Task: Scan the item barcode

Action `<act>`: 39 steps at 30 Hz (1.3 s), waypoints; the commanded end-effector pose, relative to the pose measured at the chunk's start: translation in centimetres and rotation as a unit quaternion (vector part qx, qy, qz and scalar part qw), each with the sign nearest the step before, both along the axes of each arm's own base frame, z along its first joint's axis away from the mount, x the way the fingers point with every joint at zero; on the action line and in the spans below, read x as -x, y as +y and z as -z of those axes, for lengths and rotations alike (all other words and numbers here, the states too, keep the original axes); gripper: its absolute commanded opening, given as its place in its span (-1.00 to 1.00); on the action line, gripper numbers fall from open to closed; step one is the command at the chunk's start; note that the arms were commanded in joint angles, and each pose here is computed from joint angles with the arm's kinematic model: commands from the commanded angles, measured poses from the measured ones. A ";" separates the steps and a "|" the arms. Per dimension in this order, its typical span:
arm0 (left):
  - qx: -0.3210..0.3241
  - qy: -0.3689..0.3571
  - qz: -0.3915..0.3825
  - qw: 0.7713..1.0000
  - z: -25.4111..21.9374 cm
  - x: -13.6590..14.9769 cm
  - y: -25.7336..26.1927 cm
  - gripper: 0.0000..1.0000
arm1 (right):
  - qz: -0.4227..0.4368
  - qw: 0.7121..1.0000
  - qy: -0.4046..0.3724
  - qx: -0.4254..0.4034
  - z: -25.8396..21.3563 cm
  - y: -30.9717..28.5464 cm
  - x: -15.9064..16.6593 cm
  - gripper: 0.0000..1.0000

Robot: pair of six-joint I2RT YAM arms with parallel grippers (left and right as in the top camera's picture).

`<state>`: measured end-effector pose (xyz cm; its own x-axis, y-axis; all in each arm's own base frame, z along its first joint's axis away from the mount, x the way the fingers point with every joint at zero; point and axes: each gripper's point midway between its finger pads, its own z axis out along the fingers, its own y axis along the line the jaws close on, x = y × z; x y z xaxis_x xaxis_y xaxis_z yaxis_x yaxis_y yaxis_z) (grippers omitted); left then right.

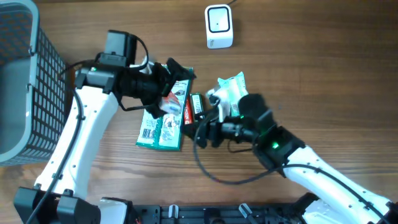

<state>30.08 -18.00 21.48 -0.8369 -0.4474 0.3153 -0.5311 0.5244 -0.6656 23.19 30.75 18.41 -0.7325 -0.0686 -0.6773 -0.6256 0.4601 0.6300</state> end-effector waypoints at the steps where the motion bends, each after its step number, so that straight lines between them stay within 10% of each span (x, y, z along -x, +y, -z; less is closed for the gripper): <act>1: -0.028 0.028 -0.006 0.999 1.1 0.9 -0.3 1.00 | 0.078 0.990 -0.110 0.042 -2.2 0.0 -3.3 0.58; 28: -0.041 0.004 0.022 0.999 1.4 1.0 1.3 1.00 | 0.213 0.964 -0.098 0.122 3.1 -2.2 -8.3 0.50; 34: -0.091 -0.008 -0.014 0.996 2.5 -0.3 5.4 1.00 | 0.130 0.984 -0.115 0.024 -0.9 1.4 -6.8 0.55; 36: -0.092 0.001 -0.020 0.996 2.6 -0.1 5.8 1.00 | 0.086 0.990 -0.109 -0.012 -2.0 2.6 -5.6 0.45; 39: -0.092 0.002 -0.018 0.996 2.6 0.0 5.7 1.00 | 0.059 0.995 -0.072 -0.031 -1.9 3.3 -4.4 -0.30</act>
<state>30.09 -12.49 19.11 -0.8039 -0.5389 0.2515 -0.5746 0.5948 -0.5622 29.50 32.38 19.47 -0.5672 0.0763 -0.8200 -0.6205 0.6150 0.4865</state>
